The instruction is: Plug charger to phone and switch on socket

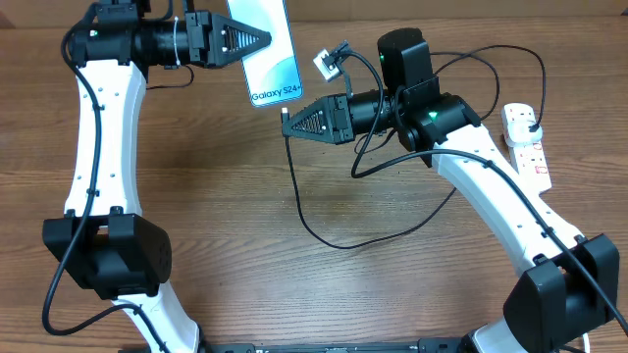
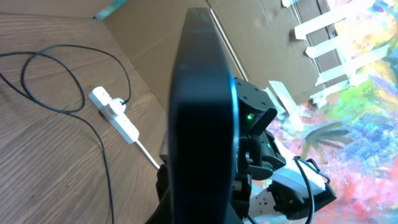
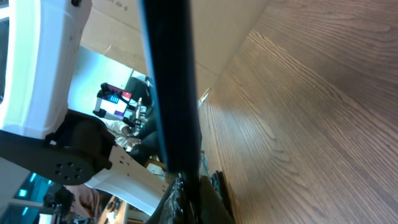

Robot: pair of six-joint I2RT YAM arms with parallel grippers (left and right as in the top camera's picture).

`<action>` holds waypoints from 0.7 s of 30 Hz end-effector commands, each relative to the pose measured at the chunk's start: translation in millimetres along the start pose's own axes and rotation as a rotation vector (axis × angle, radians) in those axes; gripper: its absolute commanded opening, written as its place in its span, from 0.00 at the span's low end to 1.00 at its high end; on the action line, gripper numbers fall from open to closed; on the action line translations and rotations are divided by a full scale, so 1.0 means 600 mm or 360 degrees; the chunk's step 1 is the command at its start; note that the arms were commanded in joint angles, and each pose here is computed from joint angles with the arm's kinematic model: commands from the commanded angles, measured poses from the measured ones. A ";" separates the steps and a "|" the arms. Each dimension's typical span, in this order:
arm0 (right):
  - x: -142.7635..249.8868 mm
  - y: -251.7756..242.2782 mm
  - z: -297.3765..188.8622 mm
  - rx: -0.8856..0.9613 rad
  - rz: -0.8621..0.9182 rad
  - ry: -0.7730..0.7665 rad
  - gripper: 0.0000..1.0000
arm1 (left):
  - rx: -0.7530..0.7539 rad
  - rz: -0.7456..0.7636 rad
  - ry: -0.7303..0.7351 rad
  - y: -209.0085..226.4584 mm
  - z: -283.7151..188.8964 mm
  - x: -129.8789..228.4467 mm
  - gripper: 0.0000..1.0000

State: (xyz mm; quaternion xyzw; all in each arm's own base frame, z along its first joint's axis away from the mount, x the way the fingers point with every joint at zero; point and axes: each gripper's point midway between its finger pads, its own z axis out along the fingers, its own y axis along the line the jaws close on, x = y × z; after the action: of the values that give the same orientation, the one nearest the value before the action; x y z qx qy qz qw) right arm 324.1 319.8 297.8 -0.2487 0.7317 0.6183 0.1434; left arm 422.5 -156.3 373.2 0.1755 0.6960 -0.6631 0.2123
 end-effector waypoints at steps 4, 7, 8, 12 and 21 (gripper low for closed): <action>-0.008 0.031 -0.003 -0.0035 -0.0016 -0.0009 0.04 | 0.0102 0.0060 0.0044 -0.029 0.016 0.006 0.04; -0.009 0.034 -0.005 -0.0054 -0.0005 -0.0006 0.04 | 0.0102 0.0065 0.0045 -0.029 0.016 0.006 0.04; -0.009 0.036 -0.005 -0.0063 -0.0012 -0.0004 0.04 | 0.0103 0.0070 0.0044 -0.029 0.016 0.006 0.04; -0.005 0.042 -0.006 -0.0099 -0.0014 0.0017 0.04 | 0.0100 0.0092 0.0043 -0.029 0.016 0.006 0.04; -0.008 0.045 -0.009 -0.0111 -0.0035 0.0012 0.04 | 0.0099 0.0112 0.0041 -0.029 0.015 0.006 0.04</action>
State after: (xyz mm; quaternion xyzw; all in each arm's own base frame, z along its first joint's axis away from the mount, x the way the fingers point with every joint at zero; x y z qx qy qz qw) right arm 318.9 320.4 304.9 -0.2465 0.7218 0.6347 0.1241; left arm 418.9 -165.0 373.6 0.1910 0.6911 -0.6638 0.2126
